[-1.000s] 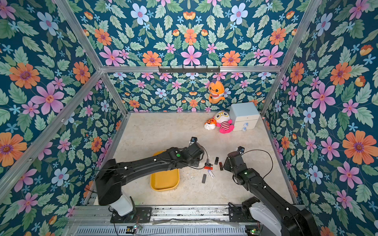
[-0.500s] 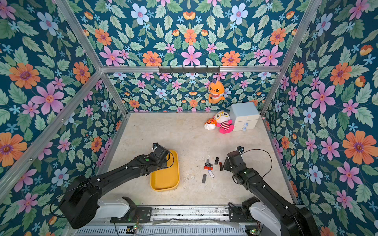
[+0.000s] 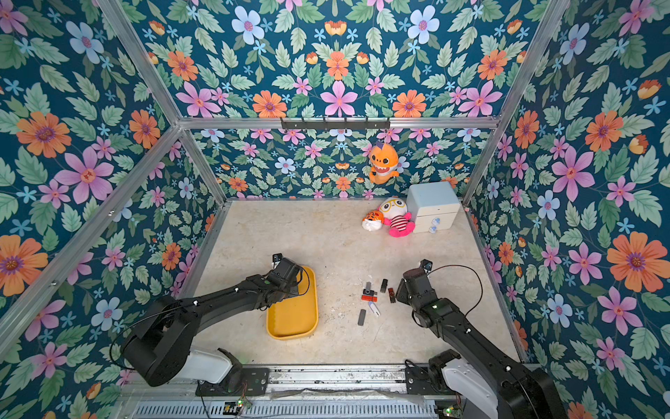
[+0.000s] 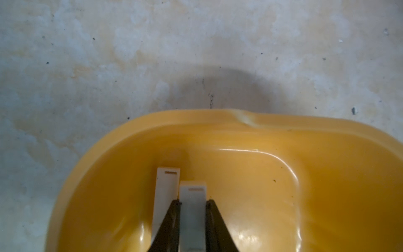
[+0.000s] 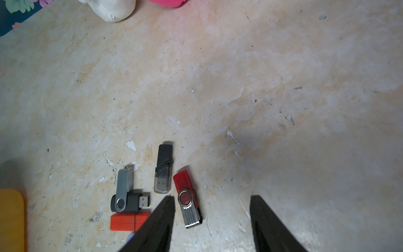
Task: Put the usb flash drive into the storage box
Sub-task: Place the USB flash in the storage box, then pick up the USB flash from the center of the board, then place the USB flash in the storage box.
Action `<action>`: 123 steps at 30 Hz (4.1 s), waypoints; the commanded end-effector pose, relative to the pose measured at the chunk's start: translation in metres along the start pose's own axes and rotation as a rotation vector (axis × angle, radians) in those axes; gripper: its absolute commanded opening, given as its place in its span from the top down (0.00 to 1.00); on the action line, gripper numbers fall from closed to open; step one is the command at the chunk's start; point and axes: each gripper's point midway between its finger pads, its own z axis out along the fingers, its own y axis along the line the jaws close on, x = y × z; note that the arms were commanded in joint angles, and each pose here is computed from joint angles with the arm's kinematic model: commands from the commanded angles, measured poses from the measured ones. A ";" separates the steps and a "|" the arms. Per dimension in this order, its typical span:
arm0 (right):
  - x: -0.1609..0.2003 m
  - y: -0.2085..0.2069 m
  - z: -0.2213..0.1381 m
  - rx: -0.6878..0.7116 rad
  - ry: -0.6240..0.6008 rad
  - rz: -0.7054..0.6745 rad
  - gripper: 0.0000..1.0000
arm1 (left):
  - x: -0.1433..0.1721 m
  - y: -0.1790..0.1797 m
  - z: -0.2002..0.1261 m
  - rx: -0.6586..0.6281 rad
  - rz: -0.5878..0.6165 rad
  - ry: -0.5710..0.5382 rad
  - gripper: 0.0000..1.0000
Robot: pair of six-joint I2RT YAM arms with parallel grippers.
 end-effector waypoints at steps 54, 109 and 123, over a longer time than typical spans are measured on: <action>0.163 0.106 0.000 0.253 0.568 -0.223 0.64 | -0.047 0.010 -0.141 0.244 0.129 -0.221 0.41; 0.160 0.335 0.057 -0.082 0.578 -0.359 0.87 | -0.059 0.043 -0.155 0.124 0.026 -0.327 0.35; 0.139 0.339 0.037 -0.148 0.567 -0.332 0.52 | -0.058 0.043 -0.152 0.114 0.030 -0.318 0.35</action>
